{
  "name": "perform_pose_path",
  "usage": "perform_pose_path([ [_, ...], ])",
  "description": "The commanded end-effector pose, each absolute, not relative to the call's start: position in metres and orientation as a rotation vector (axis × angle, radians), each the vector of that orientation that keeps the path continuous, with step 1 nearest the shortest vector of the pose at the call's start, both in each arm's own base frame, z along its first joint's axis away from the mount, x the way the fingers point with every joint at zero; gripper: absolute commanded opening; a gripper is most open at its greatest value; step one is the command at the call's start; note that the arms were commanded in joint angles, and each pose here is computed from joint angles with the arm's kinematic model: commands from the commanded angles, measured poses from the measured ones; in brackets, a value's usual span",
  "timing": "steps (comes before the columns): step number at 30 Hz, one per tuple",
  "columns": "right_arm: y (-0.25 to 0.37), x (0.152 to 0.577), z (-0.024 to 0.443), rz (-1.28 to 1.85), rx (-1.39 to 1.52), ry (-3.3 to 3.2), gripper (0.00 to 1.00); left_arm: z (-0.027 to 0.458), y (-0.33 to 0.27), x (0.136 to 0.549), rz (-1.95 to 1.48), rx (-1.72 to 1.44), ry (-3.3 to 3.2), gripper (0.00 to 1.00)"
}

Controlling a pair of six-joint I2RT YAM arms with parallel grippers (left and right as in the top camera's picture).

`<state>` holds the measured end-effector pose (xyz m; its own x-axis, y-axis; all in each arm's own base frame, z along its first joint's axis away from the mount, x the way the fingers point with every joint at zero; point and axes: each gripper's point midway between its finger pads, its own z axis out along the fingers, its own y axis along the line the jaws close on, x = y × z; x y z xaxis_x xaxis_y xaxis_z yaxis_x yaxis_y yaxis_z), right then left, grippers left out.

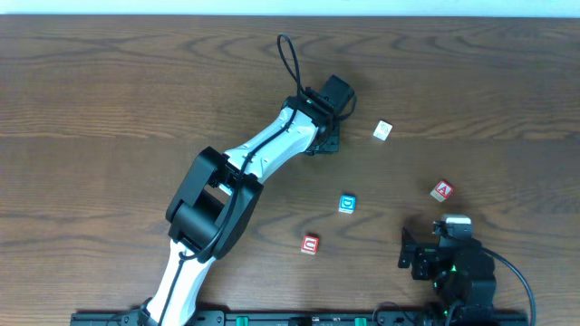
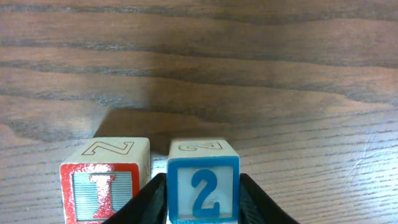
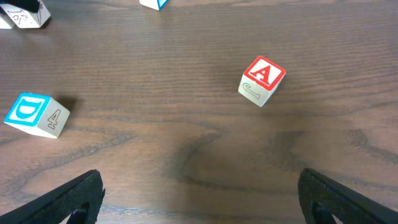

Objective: Spell out Ai2
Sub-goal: 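Place the blue 2 block right beside the red I block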

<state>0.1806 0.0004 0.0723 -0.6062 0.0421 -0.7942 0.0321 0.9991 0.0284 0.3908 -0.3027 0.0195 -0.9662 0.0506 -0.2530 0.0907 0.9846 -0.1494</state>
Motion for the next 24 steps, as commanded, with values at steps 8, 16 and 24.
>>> perform_pose_path([
  [8,0.0,0.18,0.068,0.007,0.044,2.233,0.99,0.012,-0.301,0.392,-0.203,0.111,2.878,0.34],
  [16,0.0,0.18,0.068,0.007,0.044,2.233,0.99,0.017,-0.303,0.409,-0.191,0.133,2.798,0.39],
  [24,0.0,0.18,0.068,0.007,0.044,2.233,0.99,0.021,-0.303,0.416,-0.201,0.119,2.773,0.43],
])
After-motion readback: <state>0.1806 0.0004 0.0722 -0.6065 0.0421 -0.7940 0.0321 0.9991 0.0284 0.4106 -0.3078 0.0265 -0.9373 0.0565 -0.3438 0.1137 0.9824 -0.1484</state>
